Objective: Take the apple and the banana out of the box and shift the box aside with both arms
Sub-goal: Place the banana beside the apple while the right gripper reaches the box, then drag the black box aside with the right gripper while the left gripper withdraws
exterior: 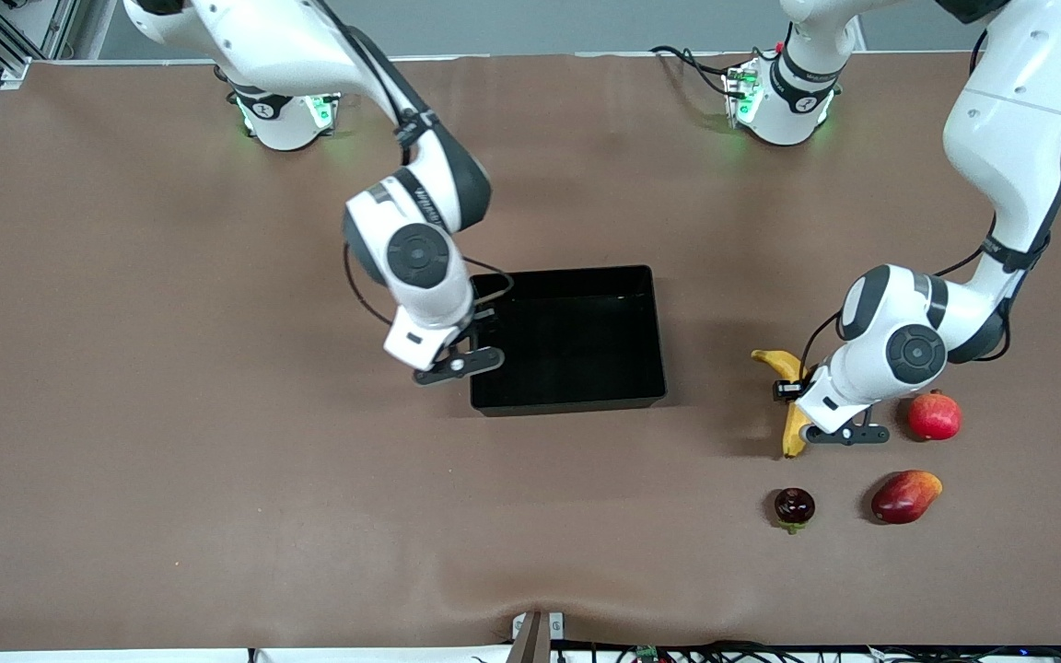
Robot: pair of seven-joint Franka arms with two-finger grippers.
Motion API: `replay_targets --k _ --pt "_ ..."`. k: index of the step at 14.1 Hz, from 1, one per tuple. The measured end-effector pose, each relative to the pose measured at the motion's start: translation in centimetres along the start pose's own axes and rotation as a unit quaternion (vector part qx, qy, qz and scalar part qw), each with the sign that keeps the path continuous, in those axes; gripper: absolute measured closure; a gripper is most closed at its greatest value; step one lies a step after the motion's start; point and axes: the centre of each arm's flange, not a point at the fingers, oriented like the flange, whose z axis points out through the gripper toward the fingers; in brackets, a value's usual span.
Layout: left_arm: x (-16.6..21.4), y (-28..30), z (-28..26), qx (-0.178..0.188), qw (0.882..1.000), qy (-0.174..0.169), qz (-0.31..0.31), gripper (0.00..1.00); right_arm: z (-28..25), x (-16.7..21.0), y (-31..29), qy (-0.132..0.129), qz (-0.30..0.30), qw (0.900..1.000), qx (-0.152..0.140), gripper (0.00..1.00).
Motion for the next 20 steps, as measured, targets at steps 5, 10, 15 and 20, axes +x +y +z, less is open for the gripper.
replay_targets --k 5,10,15,20 --pt "0.4 -0.1 0.0 0.001 1.0 0.008 0.003 0.27 4.4 -0.4 -1.7 -0.013 0.025 1.0 -0.009 0.0" --pt "1.7 1.1 -10.2 0.039 0.999 0.021 0.01 0.0 6.8 -0.7 -1.7 -0.024 0.042 0.999 -0.005 0.14" --pt "0.2 2.0 -27.2 0.091 0.995 0.033 -0.009 0.0 7.2 -0.9 -1.5 -0.039 0.066 0.997 0.018 0.7" --pt "-2.5 2.0 -35.2 0.078 0.996 0.031 -0.034 0.0 2.8 0.8 3.6 -0.038 0.097 0.994 0.024 0.96"
